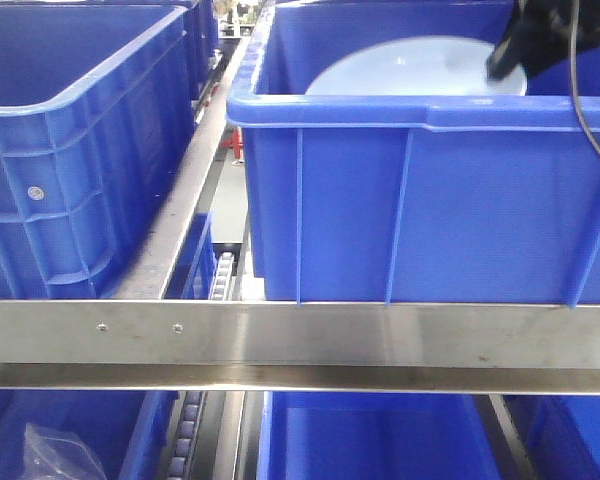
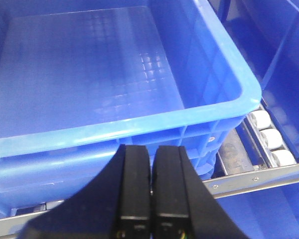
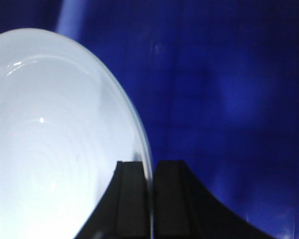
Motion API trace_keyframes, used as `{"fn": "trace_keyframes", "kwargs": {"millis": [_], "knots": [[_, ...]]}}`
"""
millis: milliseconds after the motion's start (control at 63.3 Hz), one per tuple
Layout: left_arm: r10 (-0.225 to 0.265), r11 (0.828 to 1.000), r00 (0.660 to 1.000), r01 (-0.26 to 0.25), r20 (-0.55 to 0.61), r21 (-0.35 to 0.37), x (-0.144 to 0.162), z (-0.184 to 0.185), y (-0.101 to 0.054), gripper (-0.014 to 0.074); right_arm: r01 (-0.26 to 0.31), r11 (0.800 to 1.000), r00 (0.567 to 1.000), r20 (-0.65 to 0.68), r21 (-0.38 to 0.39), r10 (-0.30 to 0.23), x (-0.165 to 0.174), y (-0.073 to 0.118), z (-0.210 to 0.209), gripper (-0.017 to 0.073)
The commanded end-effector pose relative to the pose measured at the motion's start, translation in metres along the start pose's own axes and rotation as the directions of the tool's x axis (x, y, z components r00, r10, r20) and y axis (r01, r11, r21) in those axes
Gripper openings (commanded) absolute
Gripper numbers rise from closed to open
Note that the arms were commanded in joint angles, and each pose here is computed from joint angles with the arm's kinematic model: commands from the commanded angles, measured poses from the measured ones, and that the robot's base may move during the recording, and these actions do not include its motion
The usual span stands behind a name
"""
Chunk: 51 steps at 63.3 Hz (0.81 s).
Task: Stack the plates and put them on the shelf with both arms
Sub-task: 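Lower the stack into the blue bin, open the right gripper, withdraw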
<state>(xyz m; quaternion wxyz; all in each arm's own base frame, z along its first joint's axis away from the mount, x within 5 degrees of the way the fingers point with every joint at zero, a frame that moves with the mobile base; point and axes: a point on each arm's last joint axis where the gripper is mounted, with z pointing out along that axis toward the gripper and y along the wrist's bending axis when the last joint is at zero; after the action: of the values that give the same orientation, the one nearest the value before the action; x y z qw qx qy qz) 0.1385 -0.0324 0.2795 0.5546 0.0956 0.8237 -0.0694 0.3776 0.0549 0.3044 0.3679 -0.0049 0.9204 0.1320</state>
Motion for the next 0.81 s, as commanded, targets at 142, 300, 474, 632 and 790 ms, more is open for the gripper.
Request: {"fn": "trace_keyframes", "kwargs": {"millis": [142,300,474,632,790], "knots": [[-0.012,1.000,0.994,0.013,0.107,-0.007,-0.0165,-0.0028,0.0008,0.0084,0.009,1.000,0.992,0.129,-0.006,-0.009,-0.0207,0.0026,-0.0157,0.0060],[-0.012,1.000,0.994,0.013,0.107,-0.007,-0.0165,-0.0028,0.0008,0.0084,0.017,1.000,0.993,0.116,-0.007,-0.016,-0.0195,0.0027,-0.0156,0.0125],[-0.012,1.000,0.994,0.013,0.107,-0.007,-0.0165,-0.0028,0.0008,0.0084,0.018,1.000,0.995,0.098,-0.009,-0.017,-0.0178,0.0029,-0.0154,0.0368],[-0.012,1.000,0.994,0.013,0.107,-0.007,-0.0165,-0.0028,0.0008,0.0084,0.020,1.000,0.996,0.090,-0.010,-0.019,-0.0178,0.0032,-0.0160,0.0486],[-0.012,1.000,0.994,0.013,0.107,-0.007,-0.0165,-0.0028,0.0008,0.0084,0.033,0.999,0.995,0.090,-0.019,-0.032,-0.0225,0.0065,-0.0248,0.0489]]}}
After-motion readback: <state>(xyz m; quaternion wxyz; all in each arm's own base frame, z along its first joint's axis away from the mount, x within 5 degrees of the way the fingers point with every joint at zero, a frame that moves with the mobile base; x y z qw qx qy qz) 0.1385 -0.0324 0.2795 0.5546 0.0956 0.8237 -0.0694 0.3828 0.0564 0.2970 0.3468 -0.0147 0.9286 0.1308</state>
